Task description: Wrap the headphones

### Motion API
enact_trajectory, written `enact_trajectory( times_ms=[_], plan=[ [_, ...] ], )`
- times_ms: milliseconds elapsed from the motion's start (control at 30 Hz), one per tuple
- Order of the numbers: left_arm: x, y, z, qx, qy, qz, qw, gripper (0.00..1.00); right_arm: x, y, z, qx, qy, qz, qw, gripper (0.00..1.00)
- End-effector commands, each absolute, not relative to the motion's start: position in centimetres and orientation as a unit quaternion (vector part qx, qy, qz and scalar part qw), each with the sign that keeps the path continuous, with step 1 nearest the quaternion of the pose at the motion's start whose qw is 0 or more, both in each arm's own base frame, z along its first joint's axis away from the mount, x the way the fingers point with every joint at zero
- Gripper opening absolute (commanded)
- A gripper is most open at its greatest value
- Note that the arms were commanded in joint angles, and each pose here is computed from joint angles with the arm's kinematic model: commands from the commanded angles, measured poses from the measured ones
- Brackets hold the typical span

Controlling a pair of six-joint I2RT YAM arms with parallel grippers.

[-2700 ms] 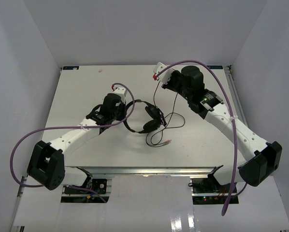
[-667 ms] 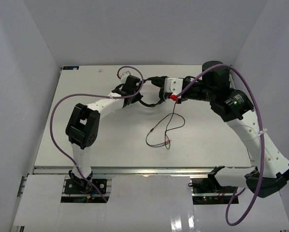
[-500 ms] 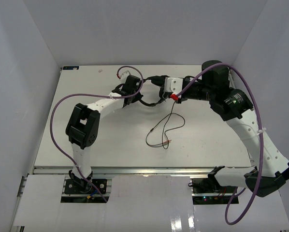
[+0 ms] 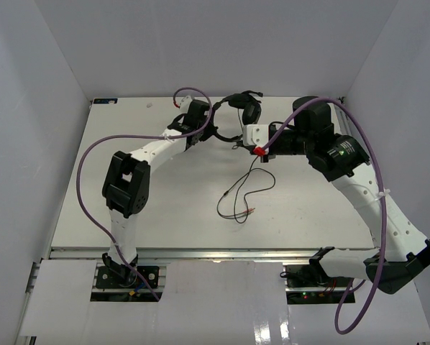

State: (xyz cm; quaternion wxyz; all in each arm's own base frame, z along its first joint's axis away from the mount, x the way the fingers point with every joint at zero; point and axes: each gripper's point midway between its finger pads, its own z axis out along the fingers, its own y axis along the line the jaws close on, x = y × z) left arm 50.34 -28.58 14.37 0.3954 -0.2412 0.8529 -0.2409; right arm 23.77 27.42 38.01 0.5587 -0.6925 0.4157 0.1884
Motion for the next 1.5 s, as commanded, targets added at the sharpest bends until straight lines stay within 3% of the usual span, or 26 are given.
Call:
enact_trajectory(
  times_ms=[0,400,767,967,1267,1467],
  plan=[
    [50.9,-29.3,15.1,-0.251,0.846,-0.262,0.391,0.00,22.8,27.5,39.6,-0.689,0.396,0.196,0.575,0.08],
    [48.7,-27.5,9.4,-0.157,0.890,-0.151,0.400,0.00,24.8,25.8,42.7,-0.668,0.408,0.123,0.610,0.08],
    [46.0,-23.9,13.2,0.040,0.867,-0.066,0.492,0.00,30.0,22.2,42.5,-0.618,0.473,-0.002,0.628,0.08],
    [43.0,-23.0,17.6,0.184,0.805,-0.066,0.560,0.00,32.2,20.7,41.3,-0.600,0.496,-0.046,0.626,0.08],
    [36.3,-24.6,18.9,0.383,0.718,-0.130,0.566,0.00,35.5,20.5,40.5,-0.567,0.525,-0.052,0.632,0.08],
    [32.4,-24.8,21.3,0.413,0.672,-0.180,0.587,0.00,38.0,19.9,39.7,-0.536,0.556,-0.031,0.635,0.08]
  ],
)
